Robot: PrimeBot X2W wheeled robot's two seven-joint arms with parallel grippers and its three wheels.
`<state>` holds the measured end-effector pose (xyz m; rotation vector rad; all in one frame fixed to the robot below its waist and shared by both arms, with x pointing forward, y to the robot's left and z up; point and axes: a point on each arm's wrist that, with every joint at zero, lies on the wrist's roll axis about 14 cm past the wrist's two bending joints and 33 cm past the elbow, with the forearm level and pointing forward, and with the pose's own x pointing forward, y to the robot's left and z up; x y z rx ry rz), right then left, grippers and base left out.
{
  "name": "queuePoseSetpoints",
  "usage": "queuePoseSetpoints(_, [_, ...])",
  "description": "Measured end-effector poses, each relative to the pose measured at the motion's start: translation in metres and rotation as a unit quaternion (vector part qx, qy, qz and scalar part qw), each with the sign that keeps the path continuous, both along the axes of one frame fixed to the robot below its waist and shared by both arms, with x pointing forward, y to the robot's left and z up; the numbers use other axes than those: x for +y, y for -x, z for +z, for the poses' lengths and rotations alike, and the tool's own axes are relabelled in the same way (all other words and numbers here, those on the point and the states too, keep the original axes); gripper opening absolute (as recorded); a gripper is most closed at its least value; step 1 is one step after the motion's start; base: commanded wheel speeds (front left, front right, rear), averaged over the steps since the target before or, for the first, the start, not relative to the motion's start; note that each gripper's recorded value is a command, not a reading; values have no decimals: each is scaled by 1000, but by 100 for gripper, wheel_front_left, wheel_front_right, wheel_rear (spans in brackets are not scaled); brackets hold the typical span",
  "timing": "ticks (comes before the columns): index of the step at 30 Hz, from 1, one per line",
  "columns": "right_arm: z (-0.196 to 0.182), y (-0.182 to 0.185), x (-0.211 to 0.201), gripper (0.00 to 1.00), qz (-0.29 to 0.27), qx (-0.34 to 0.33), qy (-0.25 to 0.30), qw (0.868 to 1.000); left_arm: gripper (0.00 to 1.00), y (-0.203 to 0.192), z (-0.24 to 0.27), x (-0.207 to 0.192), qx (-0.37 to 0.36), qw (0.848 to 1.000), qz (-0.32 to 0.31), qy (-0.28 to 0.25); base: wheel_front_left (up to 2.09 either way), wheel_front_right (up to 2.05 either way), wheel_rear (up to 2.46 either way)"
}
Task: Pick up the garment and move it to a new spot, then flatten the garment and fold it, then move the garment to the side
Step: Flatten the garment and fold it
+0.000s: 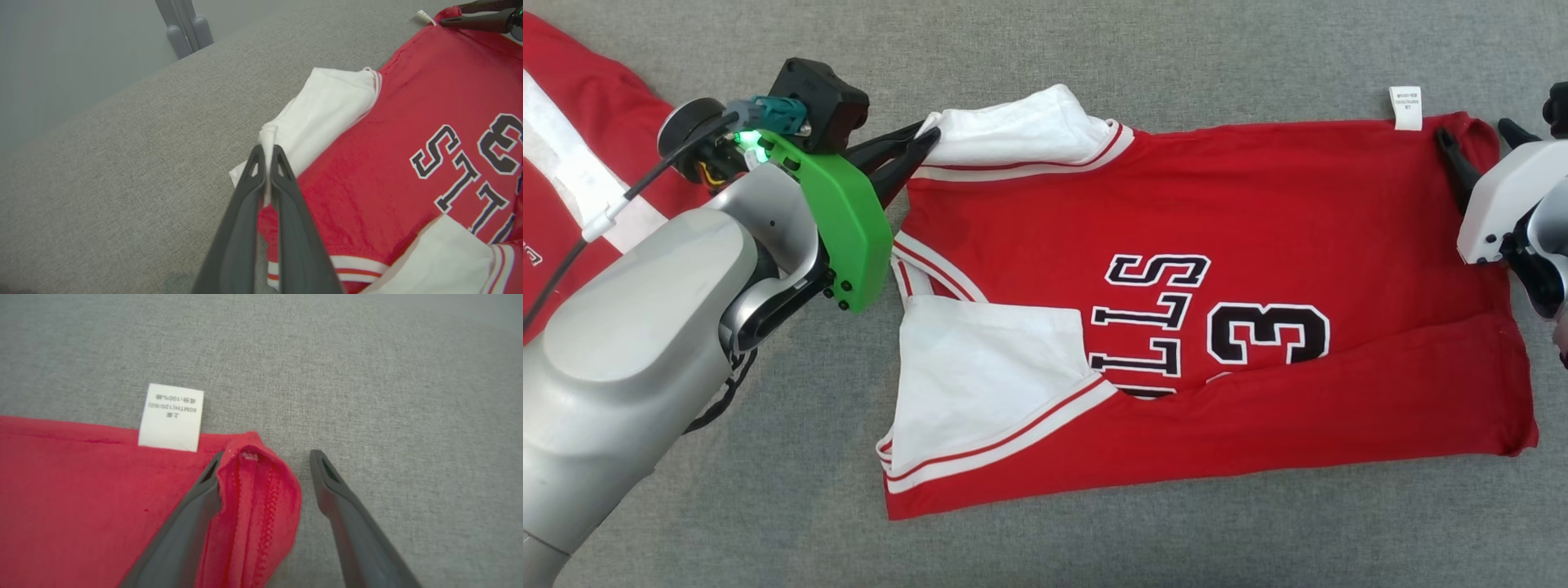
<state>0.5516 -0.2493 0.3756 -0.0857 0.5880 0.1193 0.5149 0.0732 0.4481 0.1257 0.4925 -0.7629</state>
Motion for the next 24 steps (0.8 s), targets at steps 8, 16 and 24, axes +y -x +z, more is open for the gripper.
queuePoseSetpoints(8, [4,-9,3,0,9,-10,-3,1000,0,-12,-7,12,2,1000,22,-8,0,0,0])
queuePoseSetpoints(16, [41,-39,2,0,23,-96,3,995,0,-51,3,30,-55,997,52,-24,0,0,0])
queuePoseSetpoints(24, [60,-59,-1,0,28,-157,17,987,0,-94,25,36,-141,986,87,-19,0,0,0])
